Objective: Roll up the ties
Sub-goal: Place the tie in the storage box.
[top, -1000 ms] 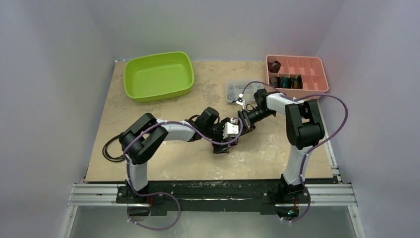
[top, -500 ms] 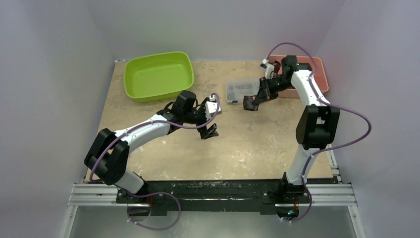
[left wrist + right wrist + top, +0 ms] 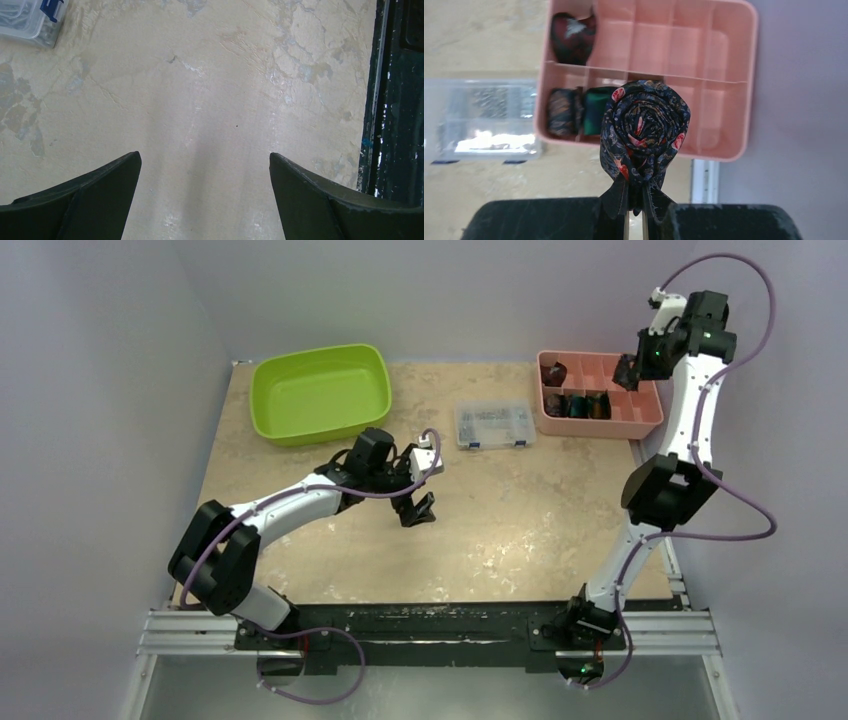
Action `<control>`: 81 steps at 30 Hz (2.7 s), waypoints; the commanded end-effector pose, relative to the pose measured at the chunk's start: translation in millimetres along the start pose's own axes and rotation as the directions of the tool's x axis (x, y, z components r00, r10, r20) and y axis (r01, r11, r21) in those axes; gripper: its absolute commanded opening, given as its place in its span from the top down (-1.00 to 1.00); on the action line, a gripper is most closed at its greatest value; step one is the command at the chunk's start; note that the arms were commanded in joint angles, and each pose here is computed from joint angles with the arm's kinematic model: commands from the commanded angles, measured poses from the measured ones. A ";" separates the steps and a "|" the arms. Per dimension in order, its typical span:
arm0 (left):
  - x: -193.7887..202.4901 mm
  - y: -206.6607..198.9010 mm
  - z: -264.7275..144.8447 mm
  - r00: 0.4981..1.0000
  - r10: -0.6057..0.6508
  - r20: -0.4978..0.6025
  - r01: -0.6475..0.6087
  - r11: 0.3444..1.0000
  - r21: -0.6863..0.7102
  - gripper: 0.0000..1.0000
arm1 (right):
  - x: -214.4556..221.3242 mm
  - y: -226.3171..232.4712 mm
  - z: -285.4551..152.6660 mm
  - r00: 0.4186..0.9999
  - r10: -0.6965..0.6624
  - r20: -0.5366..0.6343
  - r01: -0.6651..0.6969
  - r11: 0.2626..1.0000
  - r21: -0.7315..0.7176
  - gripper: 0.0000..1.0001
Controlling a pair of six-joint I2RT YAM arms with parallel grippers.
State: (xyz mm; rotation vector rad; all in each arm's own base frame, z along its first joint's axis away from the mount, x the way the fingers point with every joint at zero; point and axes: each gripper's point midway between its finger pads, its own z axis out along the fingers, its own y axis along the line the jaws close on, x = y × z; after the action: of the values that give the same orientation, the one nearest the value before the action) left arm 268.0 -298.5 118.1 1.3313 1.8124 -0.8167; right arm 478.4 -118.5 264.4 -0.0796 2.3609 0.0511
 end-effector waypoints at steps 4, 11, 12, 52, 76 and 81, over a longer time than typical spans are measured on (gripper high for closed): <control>-6.0 2.0 -7.6 0.999 -0.030 0.044 0.032 0.999 -0.040 -1.00 | 6.0 -53.7 31.8 0.997 -0.017 -0.076 0.030 0.984 0.175 1.00; 2.7 -0.2 -9.3 0.998 -0.051 0.034 0.053 0.997 -0.054 -1.00 | 19.4 -69.8 65.1 0.992 -0.035 -0.119 0.058 0.978 0.202 1.00; 3.4 0.0 -9.4 0.998 -0.052 0.033 0.054 0.997 -0.057 -1.00 | 17.4 -73.4 68.5 0.993 -0.034 -0.114 0.058 0.975 0.216 1.00; 7.9 1.9 -4.2 0.996 -0.078 0.034 0.080 0.995 -0.059 -1.00 | 161.9 -72.7 71.4 0.833 -0.013 -0.553 0.093 0.989 0.116 1.00; 8.2 0.7 -1.0 0.996 -0.085 0.017 0.086 0.996 -0.037 -1.00 | 126.4 -70.4 79.7 0.891 0.000 -0.453 0.049 0.994 0.096 0.33; 9.1 0.0 -0.9 0.996 -0.087 0.014 0.087 0.996 -0.033 -1.00 | 125.9 -70.0 71.8 0.892 0.003 -0.451 0.048 0.994 0.102 0.28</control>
State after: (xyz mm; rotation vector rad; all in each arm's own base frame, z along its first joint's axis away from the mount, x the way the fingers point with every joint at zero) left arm 261.7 -287.3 99.0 1.2356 1.9174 -0.8088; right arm 440.2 -190.3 81.4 -0.0733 2.9292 -0.0981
